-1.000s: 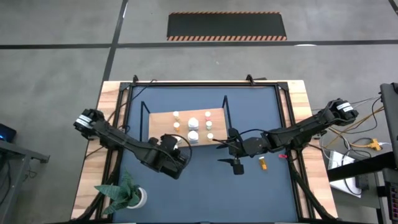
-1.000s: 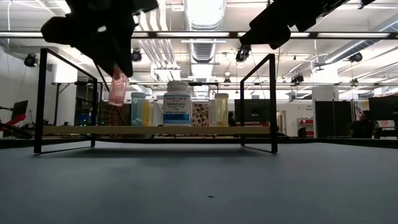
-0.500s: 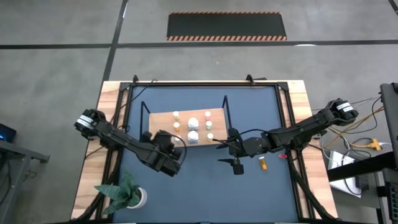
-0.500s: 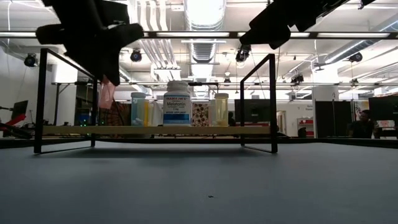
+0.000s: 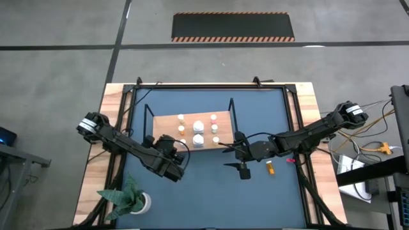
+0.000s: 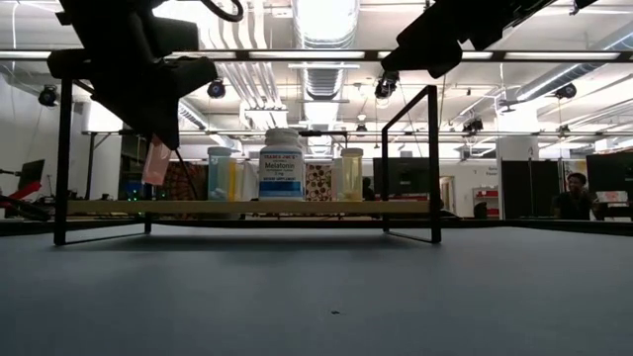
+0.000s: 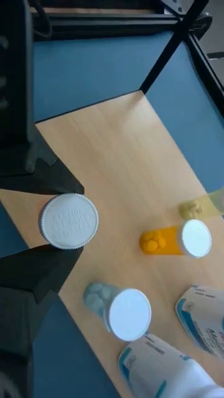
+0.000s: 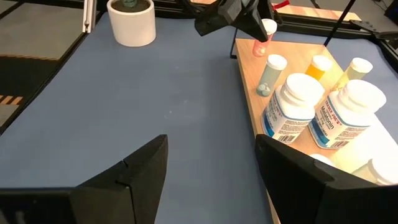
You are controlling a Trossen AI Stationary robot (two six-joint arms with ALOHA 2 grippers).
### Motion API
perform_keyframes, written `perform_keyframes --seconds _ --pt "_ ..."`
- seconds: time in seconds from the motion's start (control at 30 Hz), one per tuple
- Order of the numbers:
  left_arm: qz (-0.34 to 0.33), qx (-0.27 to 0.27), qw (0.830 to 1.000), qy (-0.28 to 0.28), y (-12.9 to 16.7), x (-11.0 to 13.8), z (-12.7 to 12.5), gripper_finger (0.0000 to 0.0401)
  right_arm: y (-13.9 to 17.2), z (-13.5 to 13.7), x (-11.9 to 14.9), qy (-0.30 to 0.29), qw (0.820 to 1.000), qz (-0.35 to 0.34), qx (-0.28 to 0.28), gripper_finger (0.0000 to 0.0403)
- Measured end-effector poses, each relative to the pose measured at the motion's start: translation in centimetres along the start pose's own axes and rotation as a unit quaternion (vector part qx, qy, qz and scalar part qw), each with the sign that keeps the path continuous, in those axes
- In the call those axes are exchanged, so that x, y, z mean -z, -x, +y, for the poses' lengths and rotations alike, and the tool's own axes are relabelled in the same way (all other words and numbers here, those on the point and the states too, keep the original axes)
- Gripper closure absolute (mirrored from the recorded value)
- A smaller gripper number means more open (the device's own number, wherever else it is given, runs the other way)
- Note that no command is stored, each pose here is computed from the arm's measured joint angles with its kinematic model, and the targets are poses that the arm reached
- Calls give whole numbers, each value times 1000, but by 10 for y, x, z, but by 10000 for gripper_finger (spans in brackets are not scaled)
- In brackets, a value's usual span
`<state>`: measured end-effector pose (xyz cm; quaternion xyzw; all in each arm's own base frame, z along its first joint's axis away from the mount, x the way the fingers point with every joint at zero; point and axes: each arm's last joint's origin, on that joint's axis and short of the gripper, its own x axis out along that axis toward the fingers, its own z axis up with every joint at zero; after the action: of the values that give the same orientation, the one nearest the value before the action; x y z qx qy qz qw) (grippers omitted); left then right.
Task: Pick and place medicine bottles onto shelf by color
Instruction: Put the pink pill bottle on the shelf
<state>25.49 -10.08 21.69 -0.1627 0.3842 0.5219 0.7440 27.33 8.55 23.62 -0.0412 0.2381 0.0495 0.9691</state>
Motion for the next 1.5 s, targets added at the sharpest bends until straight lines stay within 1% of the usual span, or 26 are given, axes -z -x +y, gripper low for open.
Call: perform_keyframes --seconds 0.2,0.4,0.53,0.6,0.67,0.73,0.77,0.87,0.97,1.07,1.17,1.37,1.5 --pt "1 5 1000 6 0 0 -1 294 0 0 0 -1 1000 0 0 170" --pt "-3 10 999 46 3 -3 -2 294 0 0 0 -1 1000 0 0 170" --pt "5 35 996 78 9 -8 -8 294 0 0 0 -1 1000 0 0 170" --pt "0 45 996 77 15 -13 -10 294 0 0 0 0 1000 0 0 170" --pt "-19 61 996 68 23 -20 -12 294 0 0 0 0 1000 1 0 170" --pt "-39 67 996 53 27 -24 -12 294 0 0 0 0 1000 1 0 170" --pt "-50 73 994 59 29 -25 -13 294 0 0 0 0 1000 1 0 170" --pt "-57 91 991 79 33 -23 -17 294 0 0 1 0 1000 2 0 170" --pt "-53 96 992 59 35 -13 -20 294 0 0 1 1 1000 4 0 170" --pt "-34 89 995 29 33 -2 -24 294 0 0 2 1 1000 5 0 170" --pt "-12 61 998 3 30 2 -22 294 0 0 2 0 1000 5 0 170" --pt "-7 26 999 -19 16 8 -28 294 0 0 1 -1 1000 4 0 170" --pt "0 -8 999 -38 7 10 -28 294 0 0 1 -1 1000 4 0 170"
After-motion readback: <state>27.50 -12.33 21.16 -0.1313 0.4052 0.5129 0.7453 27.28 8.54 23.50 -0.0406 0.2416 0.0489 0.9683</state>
